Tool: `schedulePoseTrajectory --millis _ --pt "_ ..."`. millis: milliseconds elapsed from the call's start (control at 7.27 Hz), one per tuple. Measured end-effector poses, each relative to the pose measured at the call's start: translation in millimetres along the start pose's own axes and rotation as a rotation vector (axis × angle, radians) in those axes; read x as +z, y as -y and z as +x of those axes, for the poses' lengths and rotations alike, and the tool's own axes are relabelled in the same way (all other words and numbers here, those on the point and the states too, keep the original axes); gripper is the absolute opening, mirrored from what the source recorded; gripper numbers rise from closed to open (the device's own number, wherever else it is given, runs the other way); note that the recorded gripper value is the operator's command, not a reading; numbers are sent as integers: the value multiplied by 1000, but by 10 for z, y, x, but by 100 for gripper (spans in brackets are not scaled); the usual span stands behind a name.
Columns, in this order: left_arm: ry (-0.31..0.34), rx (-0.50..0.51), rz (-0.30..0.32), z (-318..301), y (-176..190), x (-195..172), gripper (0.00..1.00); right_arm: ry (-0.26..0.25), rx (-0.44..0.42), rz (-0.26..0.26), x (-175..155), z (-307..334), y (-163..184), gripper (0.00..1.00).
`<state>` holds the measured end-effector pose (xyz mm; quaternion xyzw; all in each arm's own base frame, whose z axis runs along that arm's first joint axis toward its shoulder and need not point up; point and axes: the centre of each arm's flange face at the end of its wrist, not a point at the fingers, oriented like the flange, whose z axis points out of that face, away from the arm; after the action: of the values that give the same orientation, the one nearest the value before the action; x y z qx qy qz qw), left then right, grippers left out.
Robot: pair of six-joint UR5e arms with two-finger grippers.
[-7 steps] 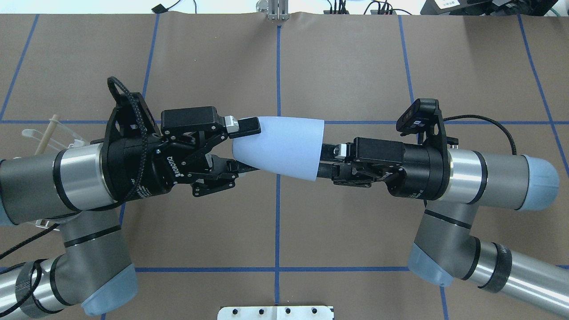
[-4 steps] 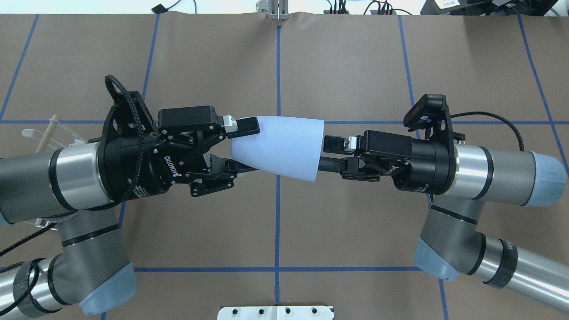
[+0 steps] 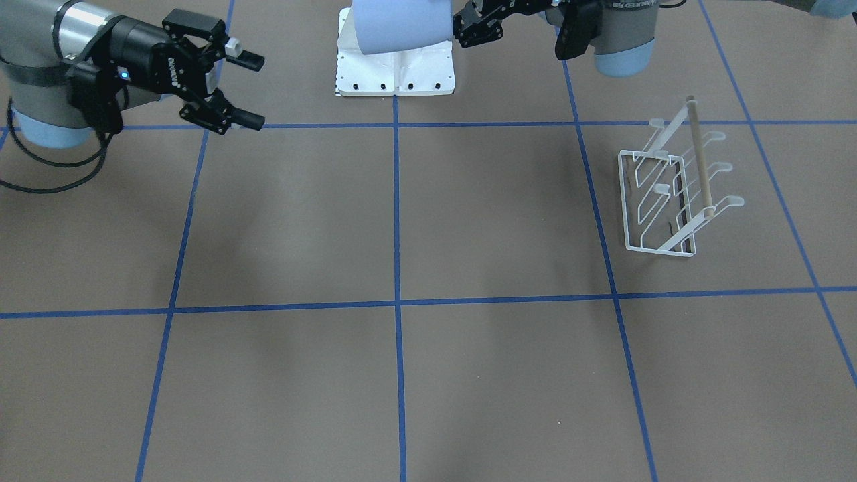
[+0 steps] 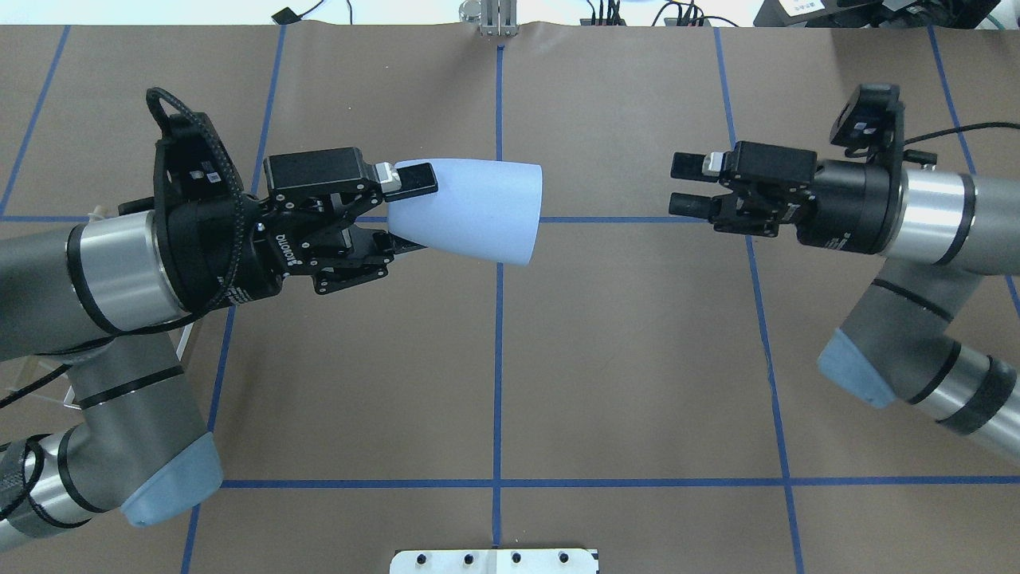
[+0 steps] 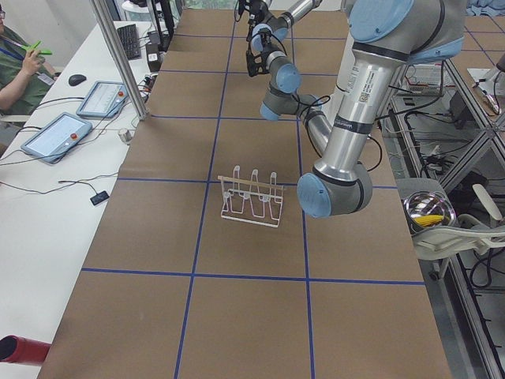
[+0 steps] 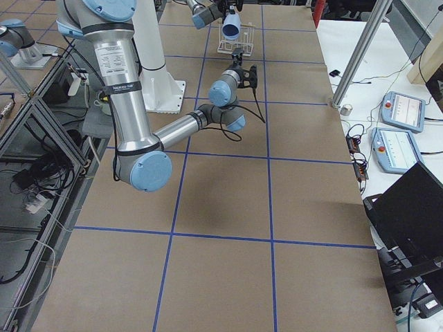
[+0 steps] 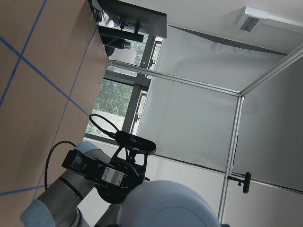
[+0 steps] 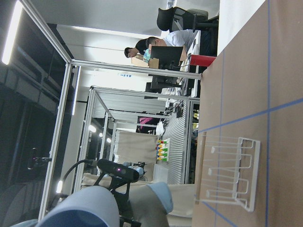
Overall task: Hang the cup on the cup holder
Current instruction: 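Carry the cup with the left gripper toward the wire rack while the right arm withdraws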
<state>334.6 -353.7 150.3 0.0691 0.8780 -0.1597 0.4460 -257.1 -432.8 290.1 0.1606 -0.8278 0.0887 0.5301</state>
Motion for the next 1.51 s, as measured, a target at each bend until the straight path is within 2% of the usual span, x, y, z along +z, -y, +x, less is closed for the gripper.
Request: schedulePoseTrajectory --millis 138,412,550,825,1100,1238,1512 --pt "84 114 37 -72 94 45 0 -145 -76 22 -196 58 415 100" --pt "240 240 115 -29 366 66 0 -419 -196 34 -543 199 1052 100" --pt "327 305 146 68 466 43 0 -543 -247 20 -764 271 1334 100" --pt "555 477 182 339 563 -64 0 -752 -342 -27 -1296 369 1825 100" --pt "794 650 192 602 747 -336 0 -943 -419 -145 -1690 580 2115 100" --pt "902 729 175 661 844 -476 0 -1033 -435 -225 -1874 716 2204 100" --pt "1070 808 121 626 1052 -692 0 -1189 -378 -422 -2062 977 2253 100"
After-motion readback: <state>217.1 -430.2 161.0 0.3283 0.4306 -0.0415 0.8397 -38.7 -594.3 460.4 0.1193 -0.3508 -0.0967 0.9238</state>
